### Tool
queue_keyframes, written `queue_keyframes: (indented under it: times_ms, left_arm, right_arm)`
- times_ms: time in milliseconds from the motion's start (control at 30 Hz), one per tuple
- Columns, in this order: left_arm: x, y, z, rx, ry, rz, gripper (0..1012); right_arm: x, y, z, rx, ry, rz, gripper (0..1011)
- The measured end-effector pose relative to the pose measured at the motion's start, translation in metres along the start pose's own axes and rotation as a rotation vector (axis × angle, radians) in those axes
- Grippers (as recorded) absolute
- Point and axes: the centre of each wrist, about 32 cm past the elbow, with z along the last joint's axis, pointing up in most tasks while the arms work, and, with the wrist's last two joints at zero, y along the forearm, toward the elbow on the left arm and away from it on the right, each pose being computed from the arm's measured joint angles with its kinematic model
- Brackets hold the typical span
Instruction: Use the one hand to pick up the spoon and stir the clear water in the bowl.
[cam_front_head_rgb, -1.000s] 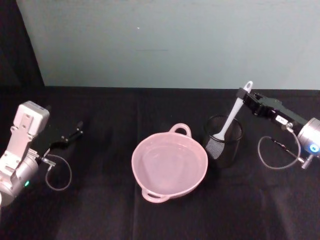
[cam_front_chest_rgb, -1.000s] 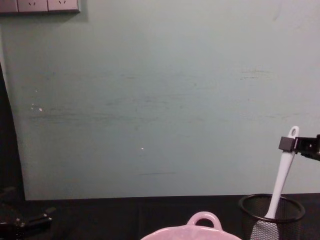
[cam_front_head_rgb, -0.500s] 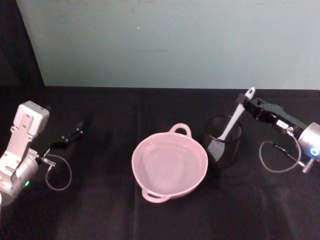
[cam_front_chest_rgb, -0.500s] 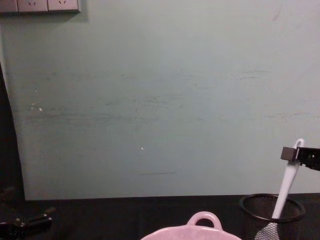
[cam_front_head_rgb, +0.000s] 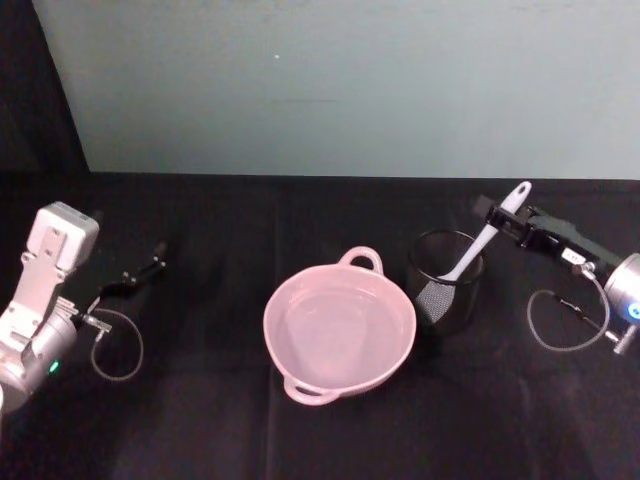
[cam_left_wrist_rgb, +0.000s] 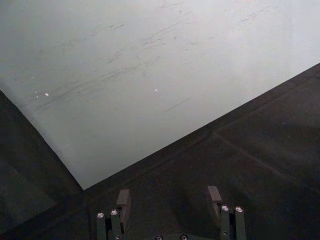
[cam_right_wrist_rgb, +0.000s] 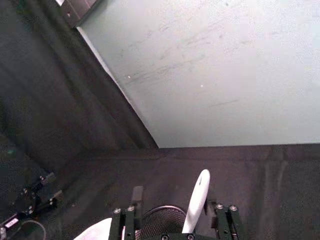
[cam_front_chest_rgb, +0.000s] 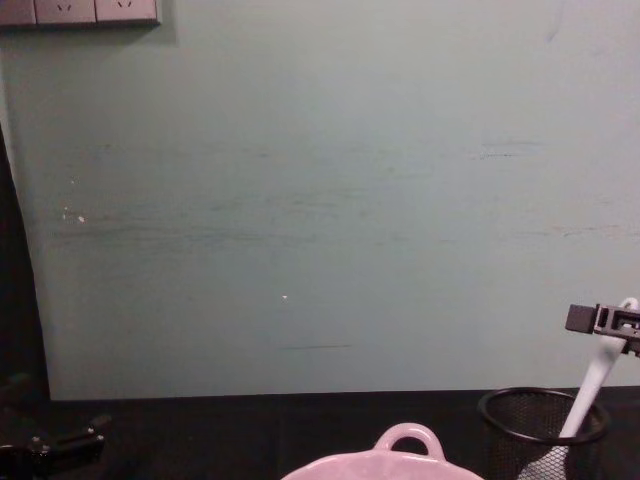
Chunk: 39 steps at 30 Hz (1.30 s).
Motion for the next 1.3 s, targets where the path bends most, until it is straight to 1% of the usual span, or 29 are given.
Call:
queue_keyframes:
  times_ms: [33, 67, 100, 133, 167, 300, 400, 467, 567, 600, 667, 700, 767, 800, 867, 900, 967, 1000, 1100, 1133, 1167, 1200, 1233, 1267, 1300]
  left_arm:
    - [0.0000, 0.0000, 0.0000, 0.000, 0.000, 0.000, 1005]
    - [0.0000, 0.0000, 0.0000, 0.000, 0.000, 0.000, 1005]
    - [0.0000, 0.0000, 0.0000, 0.000, 0.000, 0.000, 1005]
    - [0.0000, 0.0000, 0.0000, 0.000, 0.000, 0.000, 1005]
    - [0.0000, 0.0000, 0.0000, 0.000, 0.000, 0.000, 1005]
    - [0.0000, 0.0000, 0.0000, 0.000, 0.000, 0.000, 1005]
    - [0.0000, 0.0000, 0.0000, 0.000, 0.000, 0.000, 1005]
    - [0.0000, 0.0000, 0.0000, 0.000, 0.000, 0.000, 1005]
    - [0.0000, 0.0000, 0.0000, 0.000, 0.000, 0.000, 1005]
    - [0.0000, 0.0000, 0.0000, 0.000, 0.000, 0.000, 1005]
    - [0.0000, 0.0000, 0.0000, 0.000, 0.000, 0.000, 1005]
    - [0.0000, 0.0000, 0.0000, 0.000, 0.000, 0.000, 1005]
    - [0.0000, 0.0000, 0.0000, 0.000, 0.000, 0.000, 1005]
    - [0.0000, 0.0000, 0.0000, 0.000, 0.000, 0.000, 1005]
    - [0.0000, 0.0000, 0.0000, 0.000, 0.000, 0.000, 1005]
    - [0.0000, 0.0000, 0.0000, 0.000, 0.000, 0.000, 1005]
    - [0.0000, 0.0000, 0.0000, 0.000, 0.000, 0.000, 1005]
    - [0.0000, 0.0000, 0.0000, 0.000, 0.000, 0.000, 1005]
    - [0.0000, 0.0000, 0.0000, 0.000, 0.000, 0.000, 1005]
    - [0.0000, 0.0000, 0.0000, 0.000, 0.000, 0.000, 1005]
    - [0.0000, 0.0000, 0.0000, 0.000, 0.000, 0.000, 1005]
    - [0.0000, 0.0000, 0.0000, 0.000, 0.000, 0.000, 1005]
    - [0.0000, 0.0000, 0.0000, 0.000, 0.000, 0.000, 1005]
    - [0.0000, 0.0000, 0.0000, 0.000, 0.000, 0.000, 1005]
    - [0.0000, 0.0000, 0.0000, 0.000, 0.000, 0.000, 1005]
  right_arm:
    - [0.001, 0.000, -0.001, 0.000, 0.007, 0.000, 735]
    - [0.001, 0.000, -0.002, 0.001, 0.015, 0.000, 752]
    - [0.004, -0.001, -0.004, 0.001, 0.033, -0.001, 790]
    - [0.005, -0.001, -0.005, 0.001, 0.040, -0.001, 805]
    - [0.006, -0.002, -0.006, 0.002, 0.051, 0.000, 856]
    - [0.008, -0.002, -0.007, 0.006, 0.069, 0.002, 960]
    - [0.008, -0.003, -0.008, 0.008, 0.075, 0.003, 1002]
    - [0.006, -0.005, -0.006, 0.004, 0.071, 0.008, 1002]
    - [0.002, -0.013, 0.001, -0.029, 0.048, 0.014, 1002]
    - [-0.002, -0.019, 0.007, -0.053, 0.028, 0.014, 1003]
    - [-0.004, -0.026, 0.012, -0.084, 0.002, 0.012, 1003]
    - [-0.007, -0.033, 0.018, -0.114, -0.030, 0.005, 1002]
    - [-0.009, -0.039, 0.023, -0.142, -0.062, -0.009, 1003]
    - [-0.009, -0.044, 0.027, -0.165, -0.088, -0.026, 1003]
    - [-0.010, -0.047, 0.031, -0.192, -0.125, -0.050, 1002]
    - [-0.010, -0.050, 0.035, -0.222, -0.167, -0.075, 1002]
    - [-0.010, -0.050, 0.038, -0.250, -0.210, -0.099, 1002]
    - [-0.010, -0.049, 0.041, -0.275, -0.258, -0.121, 1002]
    - [-0.007, -0.046, 0.044, -0.315, -0.332, -0.154, 1003]
    - [-0.003, -0.043, 0.044, -0.332, -0.374, -0.169, 1003]
    - [-0.001, -0.041, 0.043, -0.333, -0.395, -0.174, 1003]
    - [0.003, -0.038, 0.043, -0.335, -0.428, -0.176, 1003]
    - [0.003, -0.038, 0.043, -0.335, -0.428, -0.176, 1002]
    - [0.007, -0.035, 0.042, -0.330, -0.456, -0.173, 1002]
    - [0.009, -0.034, 0.041, -0.324, -0.469, -0.172, 1002]
